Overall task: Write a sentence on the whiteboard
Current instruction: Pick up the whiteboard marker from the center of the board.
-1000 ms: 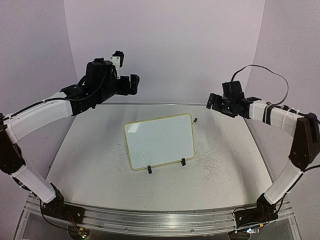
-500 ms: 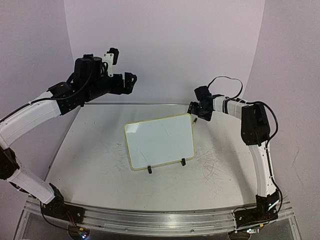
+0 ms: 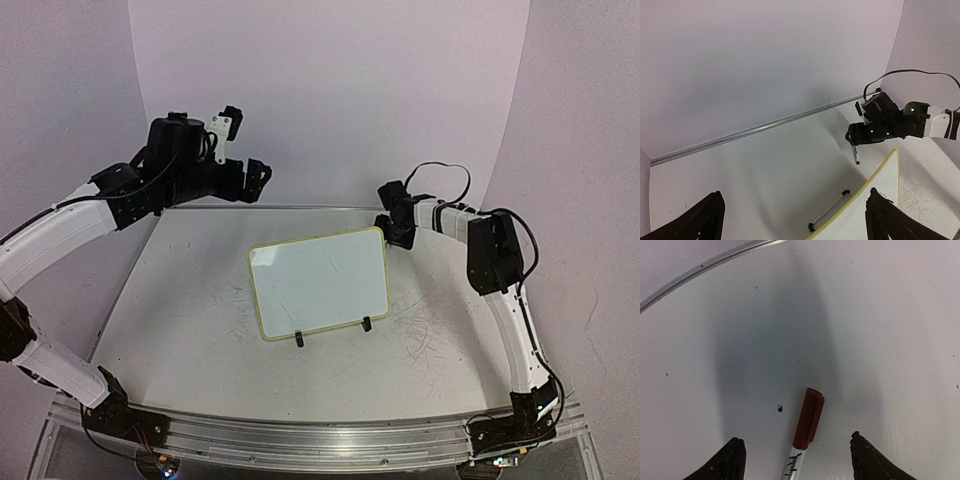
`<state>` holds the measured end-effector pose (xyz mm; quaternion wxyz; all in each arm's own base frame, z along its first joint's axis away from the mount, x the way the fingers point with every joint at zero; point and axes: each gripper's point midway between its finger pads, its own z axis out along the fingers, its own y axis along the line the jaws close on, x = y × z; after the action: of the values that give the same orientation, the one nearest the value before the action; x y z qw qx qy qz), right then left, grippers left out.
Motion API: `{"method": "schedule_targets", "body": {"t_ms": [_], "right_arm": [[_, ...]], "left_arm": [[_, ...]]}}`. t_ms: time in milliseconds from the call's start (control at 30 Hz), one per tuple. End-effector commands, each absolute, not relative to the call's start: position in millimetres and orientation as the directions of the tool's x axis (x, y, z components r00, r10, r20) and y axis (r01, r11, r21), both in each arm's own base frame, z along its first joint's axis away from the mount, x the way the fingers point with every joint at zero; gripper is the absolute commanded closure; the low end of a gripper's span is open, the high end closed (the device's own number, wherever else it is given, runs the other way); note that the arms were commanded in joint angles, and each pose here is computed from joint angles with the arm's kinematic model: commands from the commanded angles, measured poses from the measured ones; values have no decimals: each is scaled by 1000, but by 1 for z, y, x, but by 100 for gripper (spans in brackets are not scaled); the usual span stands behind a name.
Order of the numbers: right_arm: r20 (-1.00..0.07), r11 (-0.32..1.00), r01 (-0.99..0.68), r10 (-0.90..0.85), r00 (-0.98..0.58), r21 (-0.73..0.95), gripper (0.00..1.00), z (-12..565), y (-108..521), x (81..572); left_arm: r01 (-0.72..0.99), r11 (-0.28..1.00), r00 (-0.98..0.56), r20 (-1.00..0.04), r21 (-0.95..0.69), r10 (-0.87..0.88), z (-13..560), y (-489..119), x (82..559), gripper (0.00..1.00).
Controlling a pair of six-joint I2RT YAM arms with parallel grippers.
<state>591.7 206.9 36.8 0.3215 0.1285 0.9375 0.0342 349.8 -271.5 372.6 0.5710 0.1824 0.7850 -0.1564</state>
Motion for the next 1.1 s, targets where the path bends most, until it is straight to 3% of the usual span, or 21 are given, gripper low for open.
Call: {"method": "schedule_targets", "body": {"t_ms": [0,367,633,833,1067], "right_arm": [[-571,966,236,255,-780,109,30,22,205,585],[-488,977,204,210,-847,68,49,-14,207,559],[-496,982,178,187,-848,66,81,1,195,552],[-519,984,152,177,-836,91,99,13,178,551],[-570,990,106,139,-810,92,100,33,160,555]], "left_arm": [[482,875,-214,-975,-50,63,413,-260,337,1],[495,865,-237,-970,-81,45,392,-274,345,2],[459,882,-193,-981,-104,-15,402,-269,351,2],[423,892,-201,-976,-159,-79,401,-262,351,2],[383,892,-234,-959,-241,-158,394,-264,358,2]]}}
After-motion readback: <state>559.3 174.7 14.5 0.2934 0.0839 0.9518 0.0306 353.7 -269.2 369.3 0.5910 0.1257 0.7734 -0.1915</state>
